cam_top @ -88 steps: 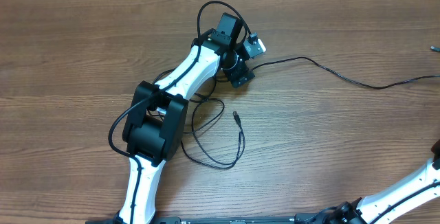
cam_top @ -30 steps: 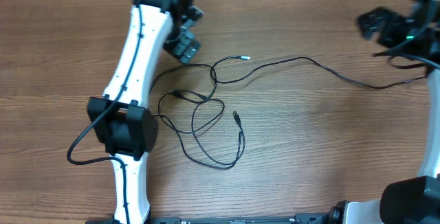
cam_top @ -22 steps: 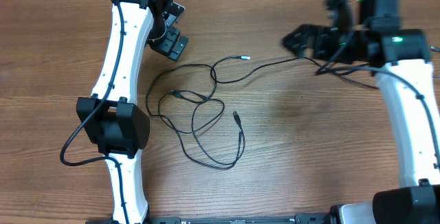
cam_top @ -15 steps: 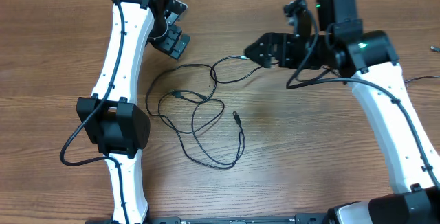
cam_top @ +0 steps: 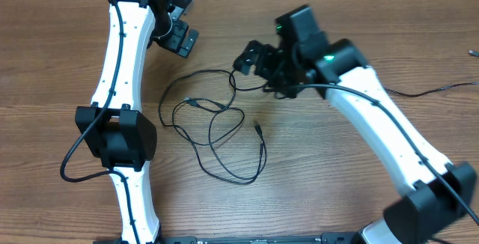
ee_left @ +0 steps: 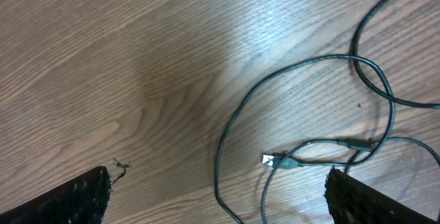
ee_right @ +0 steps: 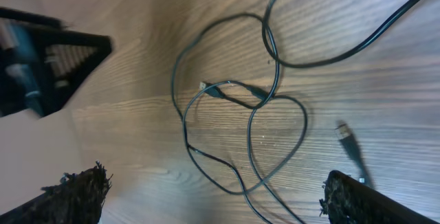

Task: Untangle cables

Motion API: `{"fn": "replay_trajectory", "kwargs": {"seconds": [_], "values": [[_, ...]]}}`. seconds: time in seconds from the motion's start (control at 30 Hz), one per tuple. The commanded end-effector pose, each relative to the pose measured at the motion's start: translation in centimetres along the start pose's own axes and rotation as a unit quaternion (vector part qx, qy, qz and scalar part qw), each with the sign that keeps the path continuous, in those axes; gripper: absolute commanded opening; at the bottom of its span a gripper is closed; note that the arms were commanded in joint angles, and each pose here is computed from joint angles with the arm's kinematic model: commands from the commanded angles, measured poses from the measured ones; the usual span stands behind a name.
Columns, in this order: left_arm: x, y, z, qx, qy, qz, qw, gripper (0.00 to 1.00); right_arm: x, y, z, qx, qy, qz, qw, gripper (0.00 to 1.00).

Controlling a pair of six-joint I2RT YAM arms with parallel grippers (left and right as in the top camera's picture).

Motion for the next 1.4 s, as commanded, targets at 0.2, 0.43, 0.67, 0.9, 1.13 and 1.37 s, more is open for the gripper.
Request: {"fn": "replay_trajectory", "kwargs": {"seconds": [0.2, 0.43, 0.67, 0.9, 1.13, 1.37], "values": [[-1.5, -0.4, 0.7, 0.005, -0.007, -0.029, 1.000, 1.00, 6.5, 0.4, -0.9, 0.068, 0.067, -0.034, 0.995, 1.00], [-1.0, -0.6, 0.8, 0.015, -0.008, -0.029, 0.999, 1.00, 8.5, -0.8, -3.2, 0.139, 0.112, -0.076, 0.981, 0.98], [0.0, -0.9, 0.8, 0.015, -0.002, -0.030, 0.999, 1.00, 11.3, -1.6, -3.9, 0.157, 0.116, -0.083, 0.977, 0.84], [0.4, -1.1, 0.9, 0.020, -0.002, -0.030, 0.999, 0.99, 13.5, -1.6, -5.2, 0.193, 0.131, -0.083, 0.969, 0.84], [0.4, -1.3, 1.0, 0.021, -0.005, -0.035, 0.999, 1.00, 14.5, -2.7, -5.7, 0.194, 0.134, -0.111, 0.965, 0.63], [0.4, -1.6, 1.1, 0.021, -0.008, -0.041, 0.999, 0.99, 14.2, -4.2, -5.7, 0.187, 0.132, -0.159, 0.960, 0.50]]}}
Point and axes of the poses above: each gripper's point midway between its finger pads, its own x axis out along the fingers, its own z axis along the line the jaws close on, y = z × x, the point moved 2 cm from there along -x, back along the fingers, and after that the axes turned 9 degrees about x, right-handed, at the moved point
